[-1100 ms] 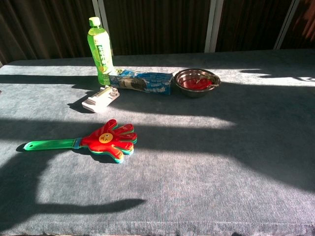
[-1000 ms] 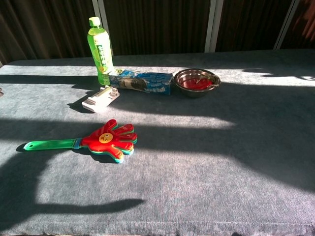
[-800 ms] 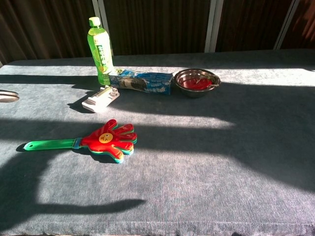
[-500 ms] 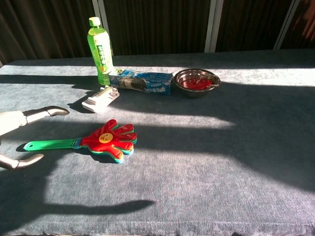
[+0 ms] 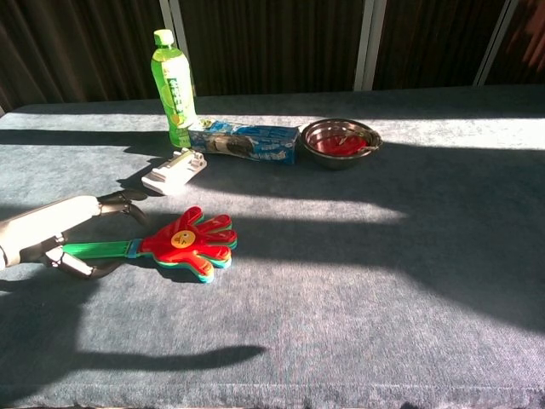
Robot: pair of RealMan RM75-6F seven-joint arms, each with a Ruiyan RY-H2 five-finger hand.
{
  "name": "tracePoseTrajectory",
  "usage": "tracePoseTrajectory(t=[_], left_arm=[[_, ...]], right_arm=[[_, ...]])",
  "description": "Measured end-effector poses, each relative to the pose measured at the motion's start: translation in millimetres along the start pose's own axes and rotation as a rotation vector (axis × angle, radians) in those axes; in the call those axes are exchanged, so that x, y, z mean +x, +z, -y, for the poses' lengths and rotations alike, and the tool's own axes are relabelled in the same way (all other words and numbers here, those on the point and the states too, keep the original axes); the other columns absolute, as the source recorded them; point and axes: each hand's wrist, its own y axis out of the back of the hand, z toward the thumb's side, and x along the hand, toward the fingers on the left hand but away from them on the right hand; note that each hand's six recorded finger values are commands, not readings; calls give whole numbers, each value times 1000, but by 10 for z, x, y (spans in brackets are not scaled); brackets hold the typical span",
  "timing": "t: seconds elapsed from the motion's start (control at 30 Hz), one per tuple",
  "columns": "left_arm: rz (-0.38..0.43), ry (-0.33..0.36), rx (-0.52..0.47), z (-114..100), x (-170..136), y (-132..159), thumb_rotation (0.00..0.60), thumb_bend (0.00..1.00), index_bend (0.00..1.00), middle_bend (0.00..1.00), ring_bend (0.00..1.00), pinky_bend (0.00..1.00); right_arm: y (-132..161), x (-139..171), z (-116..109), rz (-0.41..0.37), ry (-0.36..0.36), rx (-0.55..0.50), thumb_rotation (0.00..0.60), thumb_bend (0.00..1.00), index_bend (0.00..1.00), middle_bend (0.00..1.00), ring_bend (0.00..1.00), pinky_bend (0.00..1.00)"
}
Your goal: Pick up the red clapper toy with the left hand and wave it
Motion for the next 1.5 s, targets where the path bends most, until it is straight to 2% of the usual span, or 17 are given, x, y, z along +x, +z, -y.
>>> tracePoseTrajectory(t=[0.37, 0.63, 0.87, 1.03, 1.13, 1.23, 1.4, 1.5], left_arm=[[-19, 3, 4, 58, 81, 4, 600, 373, 347, 0, 0, 0], [-31, 10, 2, 74, 125, -14, 600, 369, 466, 0, 0, 0], [-38, 15, 12, 77, 146, -29, 600, 372, 506, 0, 0, 0], [-35, 25, 6, 63, 147, -23, 600, 370, 595, 13, 0, 0], [-29, 39, -19, 51, 147, -13, 600, 397, 690, 111, 0, 0], [-29, 57, -54, 43, 149, -17, 600, 454, 809, 334, 95, 46], [-28, 74, -65, 49, 151, -42, 600, 511, 846, 555, 280, 169], [-18, 74, -79, 56, 148, -27, 600, 534, 846, 637, 352, 247]], right_arm=[[-12, 15, -37, 1, -11, -6, 600, 145, 0, 0, 0, 0], [-24, 29, -72, 3, -23, -11, 600, 144, 0, 0, 0, 0], [-29, 36, -89, 3, -30, -14, 600, 144, 0, 0, 0, 0], [-26, 35, -82, 1, -27, -13, 600, 144, 0, 0, 0, 0], [-24, 37, -84, 1, -29, -13, 600, 144, 0, 0, 0, 0], [-23, 40, -86, 0, -30, -13, 600, 145, 0, 0, 0, 0], [-21, 39, -81, -1, -28, -12, 600, 144, 0, 0, 0, 0], [-21, 39, -82, 0, -28, -13, 600, 144, 0, 0, 0, 0]])
